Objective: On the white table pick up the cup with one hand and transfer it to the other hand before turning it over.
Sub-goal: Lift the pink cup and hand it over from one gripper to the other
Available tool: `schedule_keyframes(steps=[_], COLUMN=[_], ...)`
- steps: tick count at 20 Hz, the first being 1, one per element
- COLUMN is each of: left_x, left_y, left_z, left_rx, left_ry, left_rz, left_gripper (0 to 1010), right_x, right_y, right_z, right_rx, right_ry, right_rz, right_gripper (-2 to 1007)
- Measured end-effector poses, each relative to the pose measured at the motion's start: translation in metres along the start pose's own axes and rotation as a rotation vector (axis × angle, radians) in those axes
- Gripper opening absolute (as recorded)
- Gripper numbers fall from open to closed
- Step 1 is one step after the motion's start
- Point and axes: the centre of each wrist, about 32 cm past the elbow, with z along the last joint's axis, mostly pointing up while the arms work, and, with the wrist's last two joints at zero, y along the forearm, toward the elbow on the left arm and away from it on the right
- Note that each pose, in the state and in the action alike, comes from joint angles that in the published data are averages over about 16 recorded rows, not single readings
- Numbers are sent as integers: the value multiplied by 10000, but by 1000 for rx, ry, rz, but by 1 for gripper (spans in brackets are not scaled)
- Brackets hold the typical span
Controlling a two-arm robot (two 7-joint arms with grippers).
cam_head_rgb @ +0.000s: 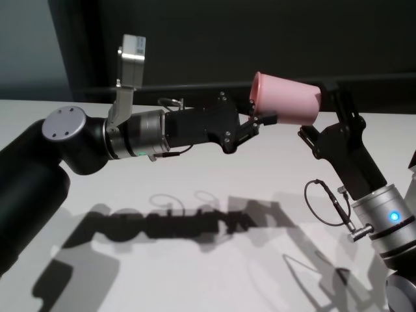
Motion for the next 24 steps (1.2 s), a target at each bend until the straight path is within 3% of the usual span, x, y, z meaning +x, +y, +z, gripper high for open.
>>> schedule_keyframes(steps=[24], left_x=[0], left_y=[0], left_z=[0], left_rx=[0], left_ry=[0], left_rz=[0], left_gripper=[54], right_x=[30], right_y=[40], right_z=[-71], right_rx=[-16], right_ry=[-29], right_rz=[-14], right_gripper=[1002])
